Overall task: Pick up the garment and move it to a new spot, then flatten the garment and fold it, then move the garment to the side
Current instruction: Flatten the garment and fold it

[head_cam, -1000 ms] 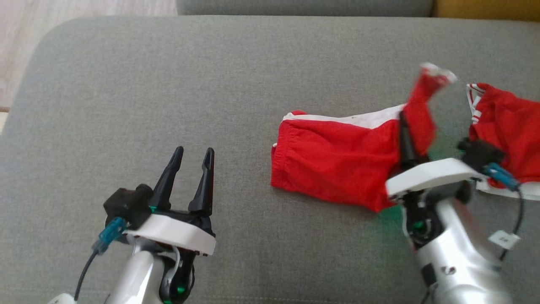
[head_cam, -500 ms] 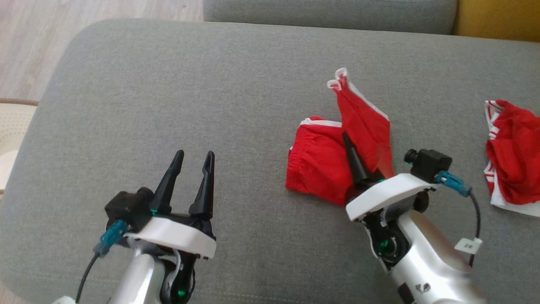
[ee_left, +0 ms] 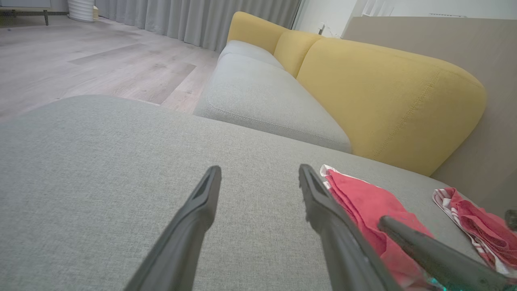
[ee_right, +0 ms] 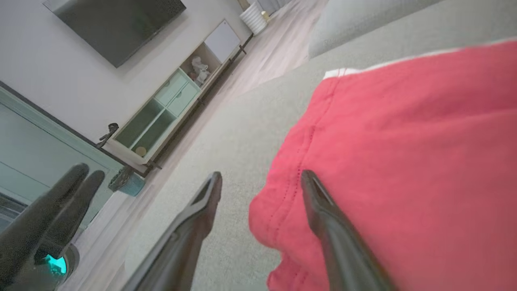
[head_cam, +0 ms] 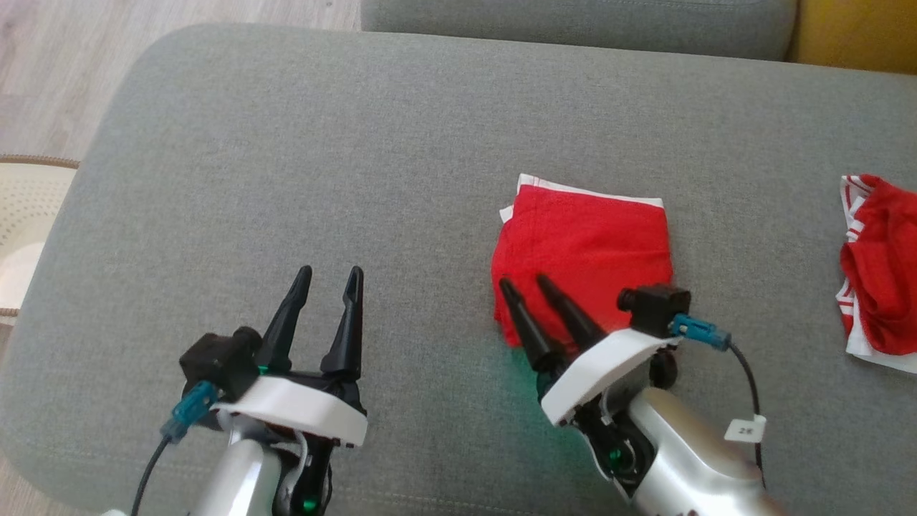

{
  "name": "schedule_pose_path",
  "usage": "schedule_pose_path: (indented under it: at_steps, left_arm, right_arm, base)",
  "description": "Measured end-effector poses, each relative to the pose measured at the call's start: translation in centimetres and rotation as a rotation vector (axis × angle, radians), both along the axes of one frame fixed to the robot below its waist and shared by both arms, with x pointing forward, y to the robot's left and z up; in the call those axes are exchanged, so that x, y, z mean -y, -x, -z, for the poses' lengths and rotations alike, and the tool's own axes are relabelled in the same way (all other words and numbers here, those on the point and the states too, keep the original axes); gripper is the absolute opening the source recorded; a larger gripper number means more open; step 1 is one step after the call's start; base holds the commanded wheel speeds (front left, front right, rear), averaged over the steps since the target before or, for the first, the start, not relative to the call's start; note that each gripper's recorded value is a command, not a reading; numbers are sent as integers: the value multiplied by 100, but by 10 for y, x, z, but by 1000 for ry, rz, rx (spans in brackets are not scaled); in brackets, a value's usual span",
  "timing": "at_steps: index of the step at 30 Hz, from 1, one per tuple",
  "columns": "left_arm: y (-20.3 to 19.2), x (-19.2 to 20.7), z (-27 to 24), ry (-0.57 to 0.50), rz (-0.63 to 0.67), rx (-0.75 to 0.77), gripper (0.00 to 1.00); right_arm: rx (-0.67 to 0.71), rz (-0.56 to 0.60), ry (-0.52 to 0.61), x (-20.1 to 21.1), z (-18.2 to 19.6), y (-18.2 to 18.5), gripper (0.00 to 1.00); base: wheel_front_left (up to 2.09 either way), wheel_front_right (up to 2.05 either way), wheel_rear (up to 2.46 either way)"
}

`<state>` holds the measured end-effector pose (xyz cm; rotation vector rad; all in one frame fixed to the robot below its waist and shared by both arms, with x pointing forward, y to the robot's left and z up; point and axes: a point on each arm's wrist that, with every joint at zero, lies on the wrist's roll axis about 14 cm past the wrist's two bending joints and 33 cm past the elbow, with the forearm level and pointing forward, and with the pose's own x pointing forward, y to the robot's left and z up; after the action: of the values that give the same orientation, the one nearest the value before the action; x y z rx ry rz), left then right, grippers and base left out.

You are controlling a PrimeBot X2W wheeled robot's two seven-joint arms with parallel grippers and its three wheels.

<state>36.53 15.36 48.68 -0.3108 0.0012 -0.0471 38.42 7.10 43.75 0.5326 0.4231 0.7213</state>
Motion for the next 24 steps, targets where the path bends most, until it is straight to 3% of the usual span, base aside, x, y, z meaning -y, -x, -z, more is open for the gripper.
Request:
schedule_pose_path:
  at_steps: [6,9,15,24]
  left_arm:
    - [-1,2,2,0,2,-6,100]
    - [-3,6,2,2,13,-5,100]
    - [-11,14,-5,12,39,19,100]
    - [-18,36,-25,53,103,78,100]
  right_arm:
    - [-123,-29,59,4,30,14,100]
    - [-111,-15,60,8,28,10,100]
    - [107,109,46,32,-19,-37,100]
    - [446,301,333,129,-56,-66,100]
  base:
    - [0,0,0]
    - [0,0,0]
    - [0,0,0]
    - [0,0,0]
